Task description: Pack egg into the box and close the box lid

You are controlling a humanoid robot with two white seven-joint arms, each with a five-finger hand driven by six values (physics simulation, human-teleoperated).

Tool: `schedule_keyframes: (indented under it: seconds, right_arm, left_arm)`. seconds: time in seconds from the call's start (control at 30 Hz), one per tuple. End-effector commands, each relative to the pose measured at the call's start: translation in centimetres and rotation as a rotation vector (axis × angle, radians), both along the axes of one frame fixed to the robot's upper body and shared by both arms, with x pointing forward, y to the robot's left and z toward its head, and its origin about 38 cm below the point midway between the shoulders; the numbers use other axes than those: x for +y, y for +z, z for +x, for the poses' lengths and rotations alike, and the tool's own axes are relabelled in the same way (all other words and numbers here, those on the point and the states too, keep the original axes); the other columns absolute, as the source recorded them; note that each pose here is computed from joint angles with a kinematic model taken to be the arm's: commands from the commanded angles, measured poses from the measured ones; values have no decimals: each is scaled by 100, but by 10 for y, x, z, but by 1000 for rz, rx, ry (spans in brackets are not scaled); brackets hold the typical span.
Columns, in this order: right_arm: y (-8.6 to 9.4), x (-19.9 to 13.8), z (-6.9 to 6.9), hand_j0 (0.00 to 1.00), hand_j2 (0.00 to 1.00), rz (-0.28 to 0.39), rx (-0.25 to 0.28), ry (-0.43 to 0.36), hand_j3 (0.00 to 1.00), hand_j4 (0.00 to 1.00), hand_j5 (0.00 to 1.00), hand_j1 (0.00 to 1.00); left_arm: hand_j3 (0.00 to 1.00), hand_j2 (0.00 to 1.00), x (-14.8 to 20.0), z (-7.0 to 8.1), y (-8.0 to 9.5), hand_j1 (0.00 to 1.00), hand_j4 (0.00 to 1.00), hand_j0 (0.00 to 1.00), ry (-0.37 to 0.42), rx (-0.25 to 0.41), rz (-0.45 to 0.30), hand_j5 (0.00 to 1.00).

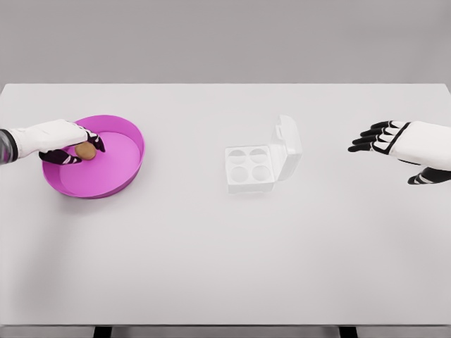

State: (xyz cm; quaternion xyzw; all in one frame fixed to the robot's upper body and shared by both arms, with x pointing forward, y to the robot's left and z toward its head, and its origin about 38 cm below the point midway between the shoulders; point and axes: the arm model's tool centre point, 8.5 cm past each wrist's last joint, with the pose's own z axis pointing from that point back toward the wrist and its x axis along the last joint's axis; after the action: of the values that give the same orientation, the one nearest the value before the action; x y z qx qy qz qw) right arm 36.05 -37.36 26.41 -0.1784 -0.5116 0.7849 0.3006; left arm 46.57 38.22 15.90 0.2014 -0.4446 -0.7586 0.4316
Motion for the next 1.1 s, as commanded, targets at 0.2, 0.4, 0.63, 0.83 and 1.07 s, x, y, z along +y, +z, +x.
schedule_keyframes:
  seconds: [0.2,0.4,0.63,0.83,1.07]
  right_arm:
    - [0,1,-1,100,100,5,1,1,100,100,100,100]
    - [0,3,-2,100,100,3,3,8,100,100,100,100]
    - [0,3,-2,100,100,3,3,8,100,100,100,100]
    - [0,3,-2,100,100,3,4,9,100,100,100,100]
    - [-1,3,-2,100,100,3,4,8,100,100,100,100]
  left_arm:
    - [54,54,0,0,1,54,54,54,3,-1,-7,54]
    - [50,50,0,1,3,50,50,50,3,-5,-17,50]
    - [49,49,0,1,6,49,49,49,2,-14,-22,49]
    - [47,47,-3,2,12,47,47,47,-7,-30,-28,47]
    - [46,46,-20,1,27,46,46,46,-60,-75,-34,46]
